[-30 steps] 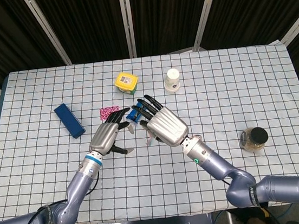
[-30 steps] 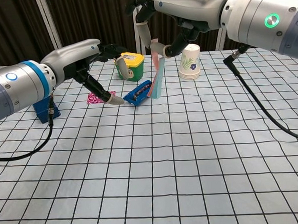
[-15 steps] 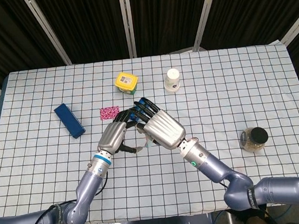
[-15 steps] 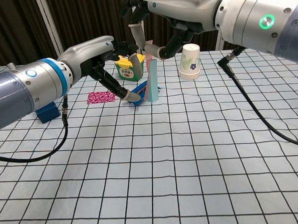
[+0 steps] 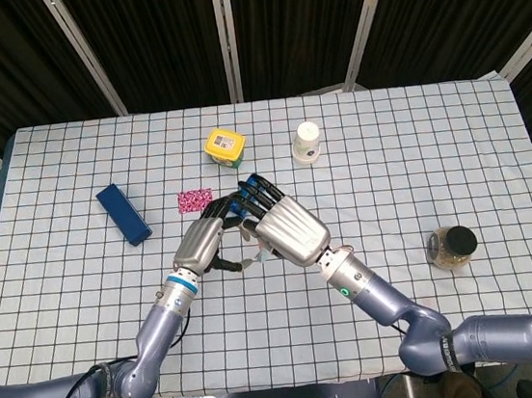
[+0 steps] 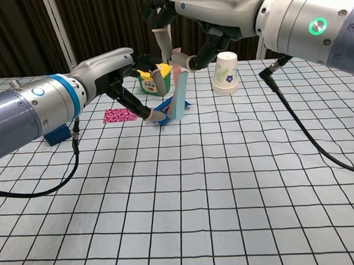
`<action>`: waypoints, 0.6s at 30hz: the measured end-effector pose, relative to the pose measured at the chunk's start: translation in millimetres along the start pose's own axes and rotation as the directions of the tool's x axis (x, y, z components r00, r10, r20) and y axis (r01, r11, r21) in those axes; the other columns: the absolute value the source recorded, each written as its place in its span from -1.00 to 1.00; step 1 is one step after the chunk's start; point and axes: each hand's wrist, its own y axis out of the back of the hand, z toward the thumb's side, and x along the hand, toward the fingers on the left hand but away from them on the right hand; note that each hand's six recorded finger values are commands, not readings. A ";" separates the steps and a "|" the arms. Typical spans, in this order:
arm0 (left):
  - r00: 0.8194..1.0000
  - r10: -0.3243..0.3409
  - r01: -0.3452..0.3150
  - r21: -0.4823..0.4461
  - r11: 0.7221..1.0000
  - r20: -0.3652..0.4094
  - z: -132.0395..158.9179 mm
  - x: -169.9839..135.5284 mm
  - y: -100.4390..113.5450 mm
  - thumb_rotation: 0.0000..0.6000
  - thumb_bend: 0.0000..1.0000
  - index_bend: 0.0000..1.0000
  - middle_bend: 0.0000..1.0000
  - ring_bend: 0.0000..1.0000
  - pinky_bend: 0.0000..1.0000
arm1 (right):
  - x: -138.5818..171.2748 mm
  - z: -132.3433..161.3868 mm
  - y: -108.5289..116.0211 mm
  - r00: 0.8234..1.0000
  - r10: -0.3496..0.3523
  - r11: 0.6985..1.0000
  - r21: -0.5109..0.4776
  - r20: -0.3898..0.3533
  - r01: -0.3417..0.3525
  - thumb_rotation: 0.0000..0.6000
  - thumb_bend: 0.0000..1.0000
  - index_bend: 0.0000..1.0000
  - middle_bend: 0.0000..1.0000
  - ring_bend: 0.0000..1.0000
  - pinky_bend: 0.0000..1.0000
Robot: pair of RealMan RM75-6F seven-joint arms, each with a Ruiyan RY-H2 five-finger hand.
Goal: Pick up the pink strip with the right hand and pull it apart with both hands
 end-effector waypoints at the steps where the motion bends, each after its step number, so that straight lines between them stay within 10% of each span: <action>1: 1.000 -0.001 0.001 -0.003 1.000 0.000 0.4 0.1 -0.4 1.00 -0.62 0.06 -1.00 -1.00 -1.00 | -0.1 0.7 -0.2 1.000 0.000 1.000 0.000 -0.002 0.000 1.00 -0.11 0.49 -0.74 -1.00 -1.00; 18: 1.000 -0.013 0.014 -0.079 0.997 0.006 10.6 0.8 -14.8 1.00 -0.50 0.14 -1.00 -1.00 -1.00 | -1.2 6.0 2.6 1.000 -0.007 1.000 -0.002 -0.015 0.007 1.00 -0.11 0.50 -0.73 -1.00 -1.00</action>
